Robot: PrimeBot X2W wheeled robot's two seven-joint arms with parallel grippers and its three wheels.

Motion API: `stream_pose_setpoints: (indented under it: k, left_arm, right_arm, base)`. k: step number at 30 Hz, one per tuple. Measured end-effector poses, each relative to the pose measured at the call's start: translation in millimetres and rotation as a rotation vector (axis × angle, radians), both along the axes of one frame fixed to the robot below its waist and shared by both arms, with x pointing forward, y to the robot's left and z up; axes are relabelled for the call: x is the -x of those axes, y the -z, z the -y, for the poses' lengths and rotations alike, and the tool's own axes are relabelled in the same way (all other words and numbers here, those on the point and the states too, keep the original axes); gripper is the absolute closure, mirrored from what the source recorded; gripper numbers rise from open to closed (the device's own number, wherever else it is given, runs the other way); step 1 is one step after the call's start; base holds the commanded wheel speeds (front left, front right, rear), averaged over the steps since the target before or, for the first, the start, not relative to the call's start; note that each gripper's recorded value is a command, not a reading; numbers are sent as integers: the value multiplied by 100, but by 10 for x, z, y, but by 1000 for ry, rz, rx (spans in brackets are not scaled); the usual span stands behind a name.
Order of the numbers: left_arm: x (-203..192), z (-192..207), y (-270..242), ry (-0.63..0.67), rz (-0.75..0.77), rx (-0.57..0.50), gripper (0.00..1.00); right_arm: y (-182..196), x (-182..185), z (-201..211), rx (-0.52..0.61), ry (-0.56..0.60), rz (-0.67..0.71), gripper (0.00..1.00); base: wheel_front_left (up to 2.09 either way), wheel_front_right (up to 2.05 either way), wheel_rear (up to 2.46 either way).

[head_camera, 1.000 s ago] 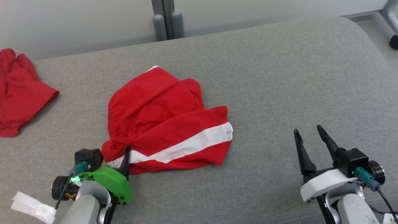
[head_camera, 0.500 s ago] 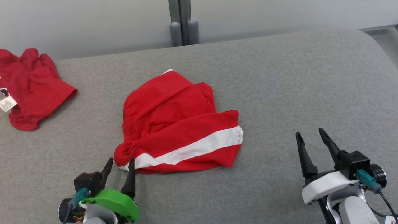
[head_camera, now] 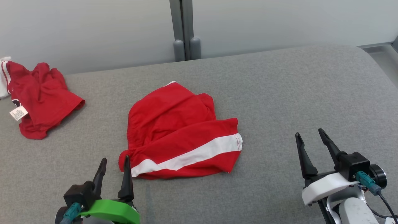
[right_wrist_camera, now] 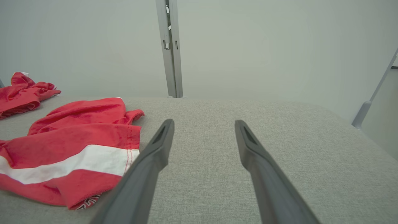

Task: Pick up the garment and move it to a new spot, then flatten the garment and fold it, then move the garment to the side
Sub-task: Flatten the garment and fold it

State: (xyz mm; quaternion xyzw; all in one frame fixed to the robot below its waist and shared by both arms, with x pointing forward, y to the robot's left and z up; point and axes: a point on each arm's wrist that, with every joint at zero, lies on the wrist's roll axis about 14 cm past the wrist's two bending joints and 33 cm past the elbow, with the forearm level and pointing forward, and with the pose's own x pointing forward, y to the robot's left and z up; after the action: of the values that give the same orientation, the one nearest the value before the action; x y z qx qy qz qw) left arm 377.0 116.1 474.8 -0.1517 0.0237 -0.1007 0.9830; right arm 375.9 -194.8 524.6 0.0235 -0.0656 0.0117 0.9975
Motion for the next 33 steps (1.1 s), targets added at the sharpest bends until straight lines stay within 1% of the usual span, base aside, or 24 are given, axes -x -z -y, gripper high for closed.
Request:
stream_pose_setpoints:
  k: [6,21,25,33]
  left_arm:
    - [85,-28,11,-8,2,1,0]
    - [136,-76,64,-23,-12,3,0]
    - [141,-73,83,-20,-17,1,0]
    - [129,-125,111,-37,-25,6,0]
  right_arm:
    - [-27,37,-12,0,-3,8,0]
    - [106,17,-119,-1,-35,-34,0]
    - [181,-66,-222,11,-67,-63,0]
    - [436,-407,-622,84,-195,-167,0]
  base:
    - [0,0,0]
    - [0,0,0]
    - [0,0,0]
    - [0,0,0]
